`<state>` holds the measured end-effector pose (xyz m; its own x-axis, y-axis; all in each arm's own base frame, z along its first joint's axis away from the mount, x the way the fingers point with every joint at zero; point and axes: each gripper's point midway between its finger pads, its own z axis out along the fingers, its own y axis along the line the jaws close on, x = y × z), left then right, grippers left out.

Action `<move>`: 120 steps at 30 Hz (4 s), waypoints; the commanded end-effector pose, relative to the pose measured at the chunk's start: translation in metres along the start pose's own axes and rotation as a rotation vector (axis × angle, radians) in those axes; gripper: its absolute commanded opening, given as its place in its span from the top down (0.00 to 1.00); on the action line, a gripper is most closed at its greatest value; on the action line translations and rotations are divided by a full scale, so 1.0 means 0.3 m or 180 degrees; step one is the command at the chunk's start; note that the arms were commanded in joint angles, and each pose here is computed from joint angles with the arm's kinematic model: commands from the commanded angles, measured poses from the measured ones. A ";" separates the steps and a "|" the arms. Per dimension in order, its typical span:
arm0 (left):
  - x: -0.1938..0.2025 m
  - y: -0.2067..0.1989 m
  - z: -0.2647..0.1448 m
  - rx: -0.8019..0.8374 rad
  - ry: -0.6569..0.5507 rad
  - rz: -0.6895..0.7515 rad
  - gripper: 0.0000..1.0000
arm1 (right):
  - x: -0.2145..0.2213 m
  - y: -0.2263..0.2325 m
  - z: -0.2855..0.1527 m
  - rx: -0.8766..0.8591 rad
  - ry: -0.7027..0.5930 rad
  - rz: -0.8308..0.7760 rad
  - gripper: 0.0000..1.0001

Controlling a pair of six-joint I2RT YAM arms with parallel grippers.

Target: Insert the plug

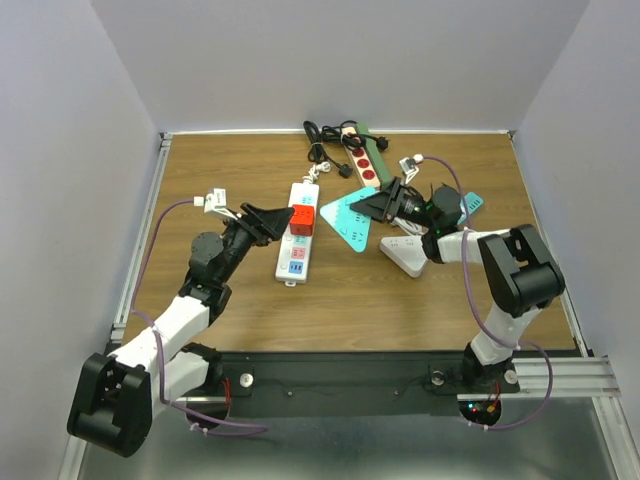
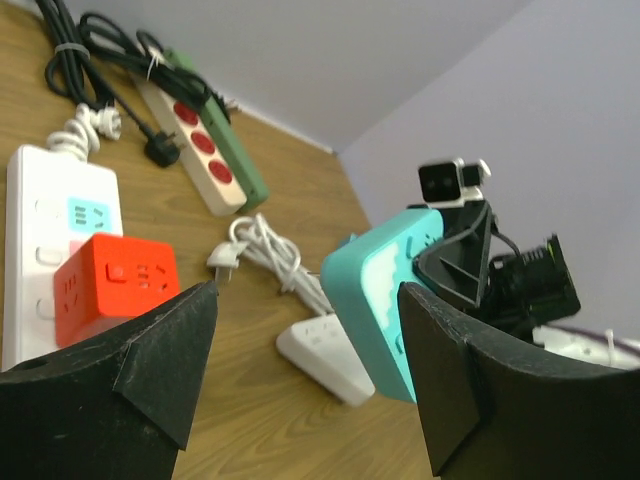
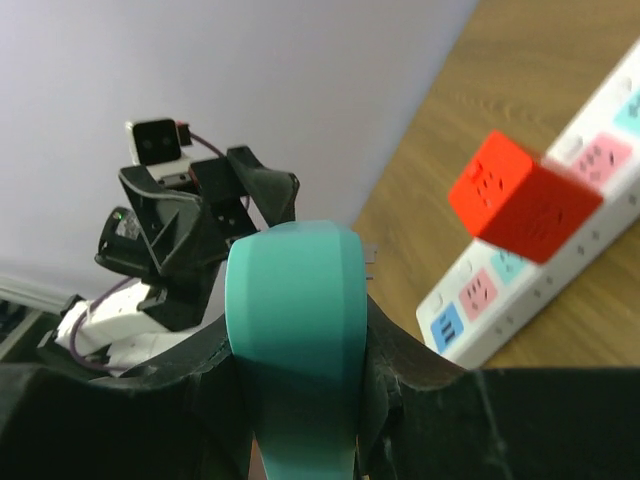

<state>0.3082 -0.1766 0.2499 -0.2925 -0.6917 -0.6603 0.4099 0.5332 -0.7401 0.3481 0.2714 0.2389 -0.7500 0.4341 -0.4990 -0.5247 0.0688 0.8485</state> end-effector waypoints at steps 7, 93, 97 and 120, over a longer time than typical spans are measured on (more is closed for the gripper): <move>0.162 0.104 -0.069 -0.0070 0.0493 0.0110 0.17 | 0.161 -0.045 -0.015 -0.0016 0.0568 0.0561 1.00; 0.347 0.335 -0.129 -0.0583 0.0909 -0.0012 0.15 | 0.418 -0.442 0.158 0.0402 0.0716 0.0975 1.00; 0.350 0.339 -0.125 -0.0579 0.0913 -0.0013 0.16 | 0.416 -0.453 0.156 0.0431 0.0686 0.0975 1.00; 0.425 0.460 -0.114 -0.0976 0.1088 -0.0156 0.37 | 0.457 -0.559 0.117 0.0857 0.0630 0.0948 1.00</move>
<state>0.2945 -0.1786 0.0708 -0.5853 -0.5521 -0.5938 0.1684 0.6337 -0.7551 0.3425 0.3556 0.0738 -0.9420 0.2622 -0.2096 -0.1949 0.0810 0.9775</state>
